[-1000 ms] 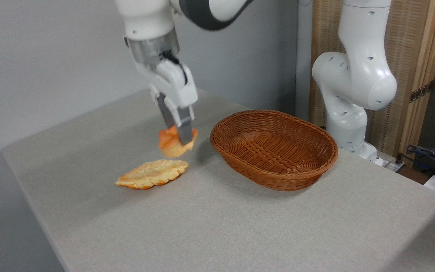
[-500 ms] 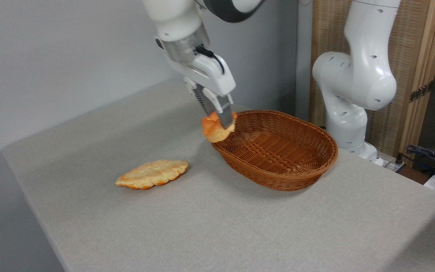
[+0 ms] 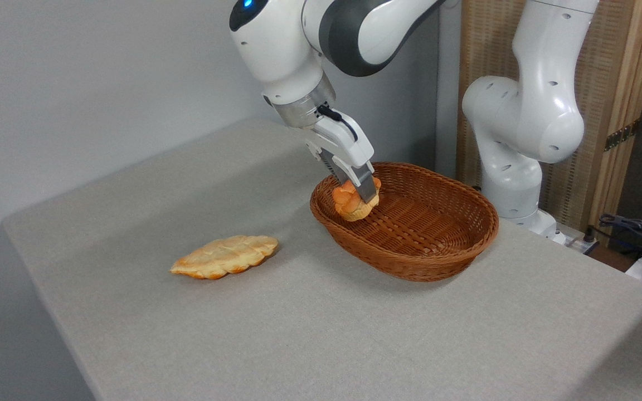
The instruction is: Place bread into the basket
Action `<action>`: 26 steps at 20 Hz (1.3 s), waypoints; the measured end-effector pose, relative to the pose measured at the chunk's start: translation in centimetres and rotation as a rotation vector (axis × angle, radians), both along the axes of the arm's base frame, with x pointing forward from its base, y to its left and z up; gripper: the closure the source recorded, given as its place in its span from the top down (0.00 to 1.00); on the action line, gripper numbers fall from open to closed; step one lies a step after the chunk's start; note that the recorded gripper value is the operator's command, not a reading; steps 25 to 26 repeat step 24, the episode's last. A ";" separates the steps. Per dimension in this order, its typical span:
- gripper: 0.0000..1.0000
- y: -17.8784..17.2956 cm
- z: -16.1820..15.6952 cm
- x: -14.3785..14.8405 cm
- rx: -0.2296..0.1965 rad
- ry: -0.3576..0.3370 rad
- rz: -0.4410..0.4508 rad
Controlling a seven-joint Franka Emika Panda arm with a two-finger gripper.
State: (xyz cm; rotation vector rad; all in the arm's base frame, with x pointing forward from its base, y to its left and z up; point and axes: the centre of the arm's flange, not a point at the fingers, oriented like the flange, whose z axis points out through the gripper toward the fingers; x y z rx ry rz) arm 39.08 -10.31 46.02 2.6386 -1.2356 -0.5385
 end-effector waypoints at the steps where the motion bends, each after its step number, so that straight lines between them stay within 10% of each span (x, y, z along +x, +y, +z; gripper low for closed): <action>1: 1.00 -0.1 -0.2 0.0 0.001 0.004 -0.003; 9: 1.00 -0.8 -0.7 0.2 0.003 0.005 -0.018; 20: 1.00 -0.6 13.7 7.8 -0.080 -0.447 0.030; 26: 1.00 0.8 17.7 10.9 -0.090 -0.524 0.069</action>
